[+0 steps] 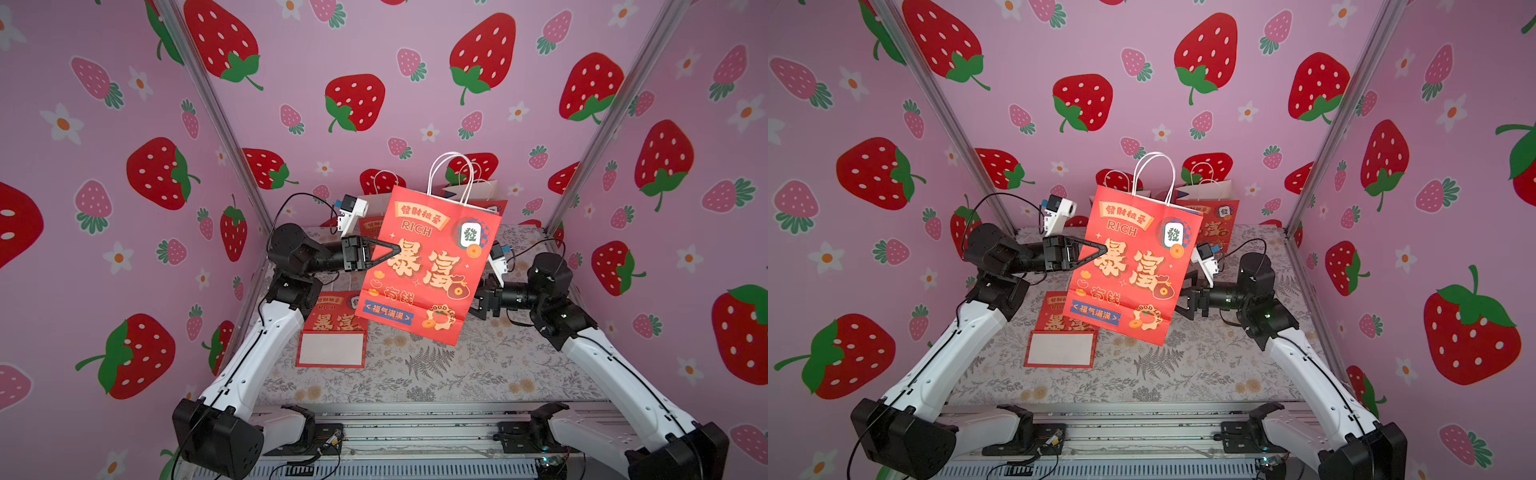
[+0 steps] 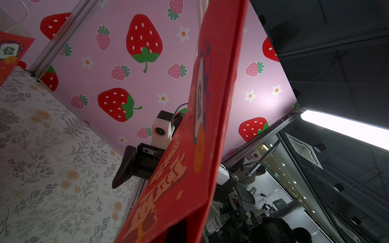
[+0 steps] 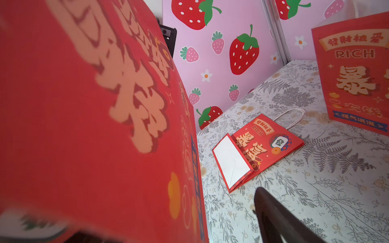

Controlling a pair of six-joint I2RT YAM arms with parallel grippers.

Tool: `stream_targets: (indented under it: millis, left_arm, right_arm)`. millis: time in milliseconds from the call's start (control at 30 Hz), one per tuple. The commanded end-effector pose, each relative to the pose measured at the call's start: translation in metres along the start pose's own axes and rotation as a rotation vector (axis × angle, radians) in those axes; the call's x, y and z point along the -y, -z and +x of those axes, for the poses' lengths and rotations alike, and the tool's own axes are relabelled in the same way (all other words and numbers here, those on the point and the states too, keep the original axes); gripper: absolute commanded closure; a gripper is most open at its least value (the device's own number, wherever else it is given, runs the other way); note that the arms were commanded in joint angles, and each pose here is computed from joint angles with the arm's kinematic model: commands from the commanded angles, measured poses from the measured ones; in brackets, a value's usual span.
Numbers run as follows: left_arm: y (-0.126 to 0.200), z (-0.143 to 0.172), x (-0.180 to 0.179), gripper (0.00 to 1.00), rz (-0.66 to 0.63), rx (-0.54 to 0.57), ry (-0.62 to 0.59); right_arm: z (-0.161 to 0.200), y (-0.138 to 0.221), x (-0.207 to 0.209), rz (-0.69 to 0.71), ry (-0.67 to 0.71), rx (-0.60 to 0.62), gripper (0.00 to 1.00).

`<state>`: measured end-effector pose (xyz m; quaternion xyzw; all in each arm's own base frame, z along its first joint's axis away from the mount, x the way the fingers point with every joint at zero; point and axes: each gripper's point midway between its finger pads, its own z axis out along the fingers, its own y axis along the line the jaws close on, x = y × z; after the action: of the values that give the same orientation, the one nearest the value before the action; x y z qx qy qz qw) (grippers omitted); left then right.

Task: Put away the paper bag
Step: Press the paper bag.

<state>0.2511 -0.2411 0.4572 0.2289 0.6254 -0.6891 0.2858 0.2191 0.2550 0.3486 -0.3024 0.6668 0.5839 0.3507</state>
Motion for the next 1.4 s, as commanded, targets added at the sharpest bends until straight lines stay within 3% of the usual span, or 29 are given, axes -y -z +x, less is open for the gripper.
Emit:
stream_targets:
  millis: [0,500,800,1033,1367]
  left_arm:
    - [-0.002,0.008,-0.002,1.0,0.0,0.0,-0.033]
    - [0.009,0.046,-0.018,1.0,-0.11,-0.028,-0.091]
    - [0.011,0.052,-0.018,1.0,-0.115,-0.032,-0.106]
    - [0.012,0.055,-0.019,1.0,-0.127,-0.039,-0.108]
    - [0.008,0.057,-0.025,1.0,-0.173,-0.036,-0.115]
  right_arm:
    - [-0.016,-0.001,-0.011,-0.013,0.045,0.029,0.09]
    - [-0.041,0.022,-0.065,-0.026,0.032,0.076,0.09]
    - [-0.059,0.026,-0.082,-0.079,0.005,0.145,0.01]
    - [-0.066,0.033,-0.099,-0.119,0.03,0.188,0.01]
    - [-0.072,0.027,-0.083,-0.052,0.009,0.217,0.05]
